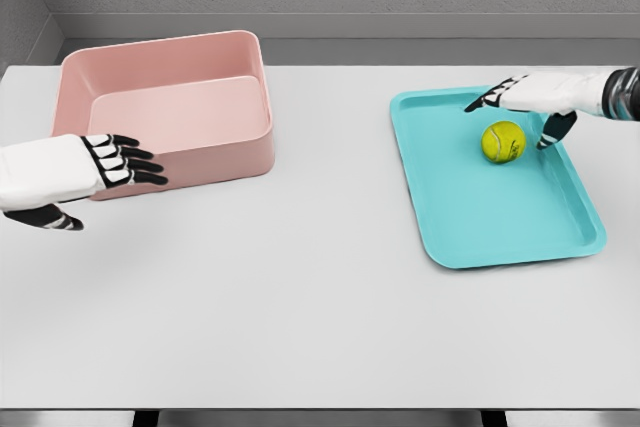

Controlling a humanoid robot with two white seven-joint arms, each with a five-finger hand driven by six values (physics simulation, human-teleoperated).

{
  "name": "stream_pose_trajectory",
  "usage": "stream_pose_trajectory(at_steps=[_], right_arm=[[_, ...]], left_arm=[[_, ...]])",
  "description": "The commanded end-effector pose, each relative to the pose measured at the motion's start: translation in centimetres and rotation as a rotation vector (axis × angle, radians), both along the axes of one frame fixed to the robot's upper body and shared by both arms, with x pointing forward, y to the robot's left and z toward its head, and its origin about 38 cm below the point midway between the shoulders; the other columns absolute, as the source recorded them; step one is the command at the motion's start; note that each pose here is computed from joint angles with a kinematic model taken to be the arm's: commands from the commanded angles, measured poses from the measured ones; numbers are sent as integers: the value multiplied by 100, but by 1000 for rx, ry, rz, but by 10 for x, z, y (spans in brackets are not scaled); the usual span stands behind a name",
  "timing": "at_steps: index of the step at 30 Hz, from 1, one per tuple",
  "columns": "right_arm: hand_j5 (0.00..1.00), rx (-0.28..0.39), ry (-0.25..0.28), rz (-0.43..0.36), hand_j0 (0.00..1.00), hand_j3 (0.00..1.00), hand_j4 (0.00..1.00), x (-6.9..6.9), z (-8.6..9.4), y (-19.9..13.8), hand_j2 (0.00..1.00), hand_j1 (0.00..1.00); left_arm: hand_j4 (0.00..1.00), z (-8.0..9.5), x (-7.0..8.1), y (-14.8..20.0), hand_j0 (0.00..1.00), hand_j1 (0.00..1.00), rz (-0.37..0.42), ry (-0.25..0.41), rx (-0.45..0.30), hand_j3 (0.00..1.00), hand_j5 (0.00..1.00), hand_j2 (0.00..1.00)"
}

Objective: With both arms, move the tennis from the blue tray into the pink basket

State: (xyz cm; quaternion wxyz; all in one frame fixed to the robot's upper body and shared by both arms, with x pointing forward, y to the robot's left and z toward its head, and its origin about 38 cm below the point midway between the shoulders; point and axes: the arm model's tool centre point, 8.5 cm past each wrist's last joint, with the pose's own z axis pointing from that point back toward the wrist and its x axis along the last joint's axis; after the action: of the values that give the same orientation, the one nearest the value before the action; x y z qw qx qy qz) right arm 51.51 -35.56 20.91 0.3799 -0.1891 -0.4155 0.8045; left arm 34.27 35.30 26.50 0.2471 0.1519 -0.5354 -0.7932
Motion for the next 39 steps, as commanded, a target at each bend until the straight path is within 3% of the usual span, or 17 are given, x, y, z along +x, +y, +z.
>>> stream_pose_trajectory(at_steps=[1,28,39], right_arm=[[100,19,2,-2,100,100,100,3,-2,5,100,100],[99,14,59,-5,99,99,99,-1,-31,11,99,99],[75,0,60,-5,75,75,75,-2,-33,10,75,75]], left_arm=[[100,2,0,2,100,100,8,2,-5,100,100,100],[100,3,0,1,100,100,4,-1,0,100,100,100],[100,4,0,2,100,100,6,-4,0,100,100,100]])
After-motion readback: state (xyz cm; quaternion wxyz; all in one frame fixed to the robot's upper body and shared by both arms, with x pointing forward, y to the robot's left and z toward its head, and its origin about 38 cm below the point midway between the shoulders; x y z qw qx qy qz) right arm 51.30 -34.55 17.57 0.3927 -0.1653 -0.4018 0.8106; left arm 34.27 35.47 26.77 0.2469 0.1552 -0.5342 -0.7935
